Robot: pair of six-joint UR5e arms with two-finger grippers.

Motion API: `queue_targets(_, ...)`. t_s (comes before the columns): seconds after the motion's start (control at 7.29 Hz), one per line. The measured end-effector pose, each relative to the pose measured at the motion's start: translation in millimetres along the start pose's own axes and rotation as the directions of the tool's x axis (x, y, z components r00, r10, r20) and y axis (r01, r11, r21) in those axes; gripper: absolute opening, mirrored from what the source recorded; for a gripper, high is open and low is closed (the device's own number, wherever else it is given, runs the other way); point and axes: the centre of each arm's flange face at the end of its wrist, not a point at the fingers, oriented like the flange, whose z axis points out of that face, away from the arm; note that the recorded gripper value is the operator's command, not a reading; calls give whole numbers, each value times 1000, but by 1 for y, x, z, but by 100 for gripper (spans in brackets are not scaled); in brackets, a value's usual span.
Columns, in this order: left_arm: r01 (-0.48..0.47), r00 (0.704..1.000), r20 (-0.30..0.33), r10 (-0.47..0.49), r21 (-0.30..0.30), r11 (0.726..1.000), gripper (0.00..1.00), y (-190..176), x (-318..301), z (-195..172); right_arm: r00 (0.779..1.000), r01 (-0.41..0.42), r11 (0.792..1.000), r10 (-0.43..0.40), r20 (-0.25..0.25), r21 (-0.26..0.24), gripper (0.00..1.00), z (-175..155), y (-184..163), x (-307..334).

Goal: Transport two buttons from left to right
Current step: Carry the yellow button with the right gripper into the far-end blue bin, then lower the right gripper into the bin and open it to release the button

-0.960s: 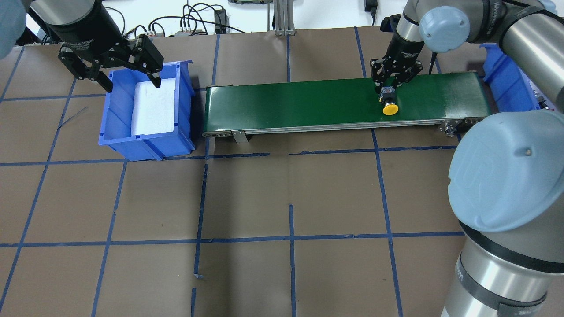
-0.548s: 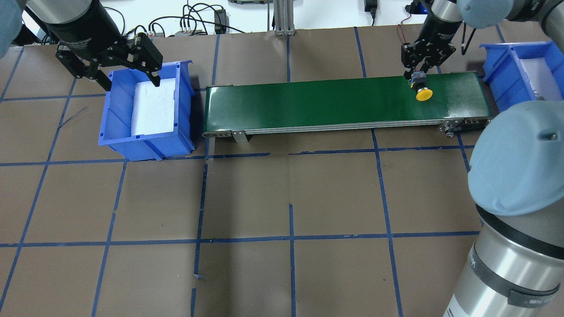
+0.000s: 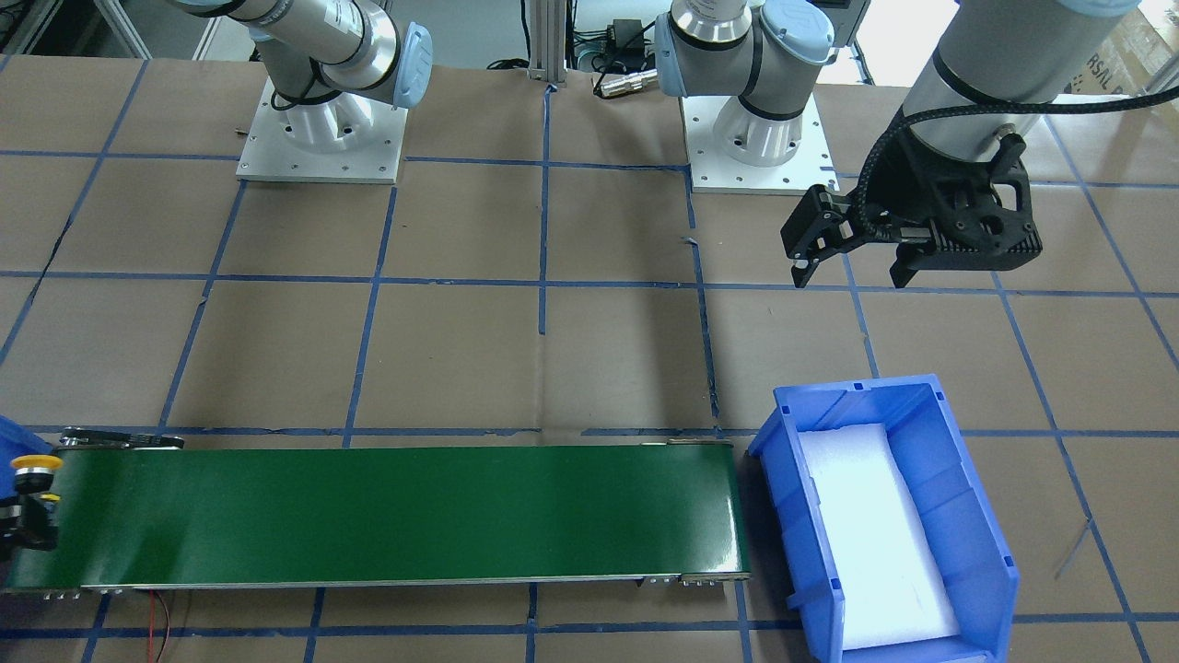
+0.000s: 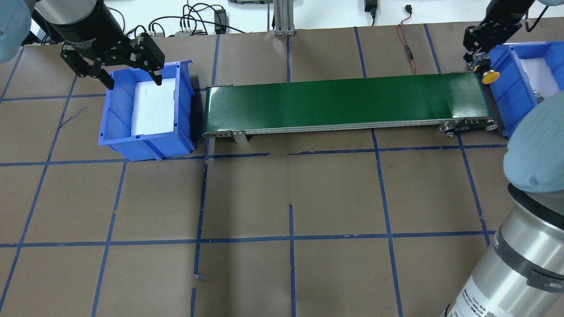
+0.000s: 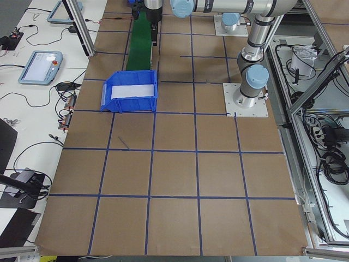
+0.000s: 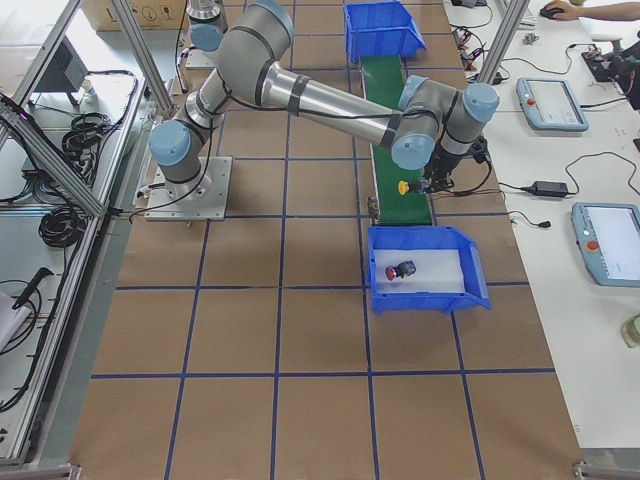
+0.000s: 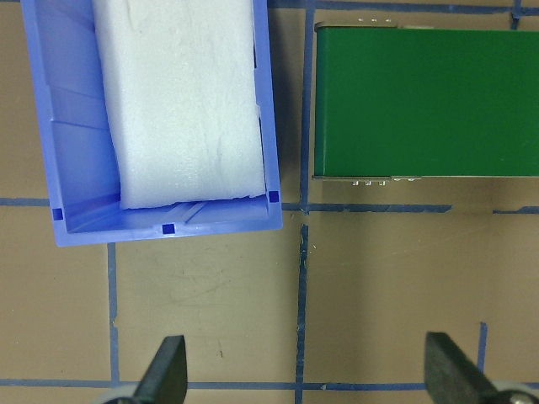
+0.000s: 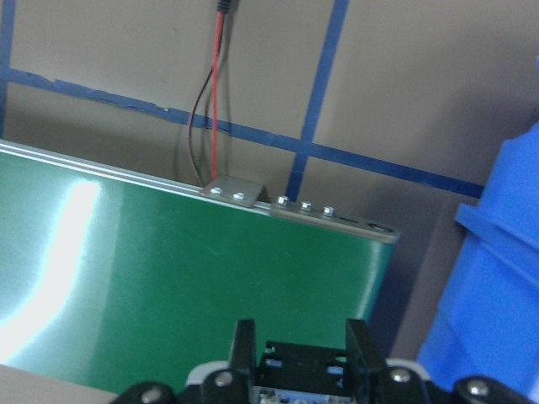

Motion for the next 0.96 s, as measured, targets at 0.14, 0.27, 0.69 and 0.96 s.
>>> queue_targets(0.14, 0, 1000, -2, 0, 1, 1000, 100, 0, 0, 0, 1000, 19, 1000, -18, -20, 16, 5, -10, 9, 30)
queue_targets(0.27, 0, 1000, -4, 0, 1, 1000, 100, 0, 1, -1, 999, 35, 999, -34, -34, 28, 5, -17, 16, 54)
queue_targets(0.69, 1, 1000, -6, -1, 2, 1000, 100, 0, 0, -1, 998, 43, 998, -40, -56, 53, 5, -27, 34, 108)
queue_targets(0.96, 1, 1000, -6, -1, 2, 1000, 100, 0, -1, -1, 998, 34, 997, -30, -56, 64, 5, -19, 37, 138)
